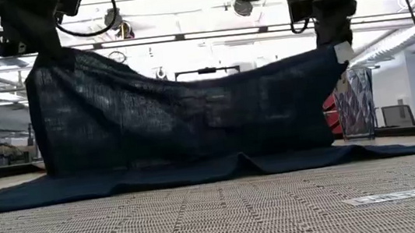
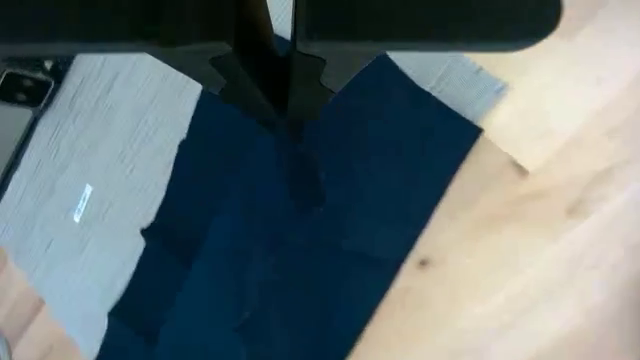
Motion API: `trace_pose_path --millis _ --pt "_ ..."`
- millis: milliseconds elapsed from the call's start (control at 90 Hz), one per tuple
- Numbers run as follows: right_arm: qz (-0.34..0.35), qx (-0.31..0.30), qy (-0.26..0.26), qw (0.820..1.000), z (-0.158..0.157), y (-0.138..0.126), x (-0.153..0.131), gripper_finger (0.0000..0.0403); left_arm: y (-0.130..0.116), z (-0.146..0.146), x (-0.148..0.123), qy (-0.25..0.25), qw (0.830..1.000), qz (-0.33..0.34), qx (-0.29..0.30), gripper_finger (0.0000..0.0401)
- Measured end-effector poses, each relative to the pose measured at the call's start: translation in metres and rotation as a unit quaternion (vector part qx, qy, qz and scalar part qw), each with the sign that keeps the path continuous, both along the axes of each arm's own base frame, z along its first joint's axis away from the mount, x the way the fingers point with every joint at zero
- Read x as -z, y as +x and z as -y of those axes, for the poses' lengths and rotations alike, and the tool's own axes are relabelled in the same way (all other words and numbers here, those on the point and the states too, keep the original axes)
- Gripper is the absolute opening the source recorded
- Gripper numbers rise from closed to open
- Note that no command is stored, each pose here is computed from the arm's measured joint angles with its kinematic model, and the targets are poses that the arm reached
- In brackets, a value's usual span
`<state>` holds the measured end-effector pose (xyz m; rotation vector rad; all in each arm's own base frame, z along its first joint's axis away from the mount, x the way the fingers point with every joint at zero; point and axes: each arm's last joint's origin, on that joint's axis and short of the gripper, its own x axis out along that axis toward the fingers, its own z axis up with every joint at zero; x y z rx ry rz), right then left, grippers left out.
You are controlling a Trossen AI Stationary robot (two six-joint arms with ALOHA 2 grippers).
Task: Set table place
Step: Fold the dark blue napkin
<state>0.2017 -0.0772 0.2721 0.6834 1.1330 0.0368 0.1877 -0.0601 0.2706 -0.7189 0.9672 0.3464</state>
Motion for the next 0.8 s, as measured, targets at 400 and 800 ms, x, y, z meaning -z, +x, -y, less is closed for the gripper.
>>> trace_pose_path --millis 400,800 --pt "0.005 -0.015 0.039 0.999 -0.026 0.008 0.03 0.0 0.02 0.023 0.023 -0.047 0.998 -0.018 0.043 0.0" --pt "-0.031 -0.049 0.066 0.996 -0.051 0.005 0.054 0.0 0.041 0.044 0.043 -0.068 0.993 -0.025 0.097 0.0"
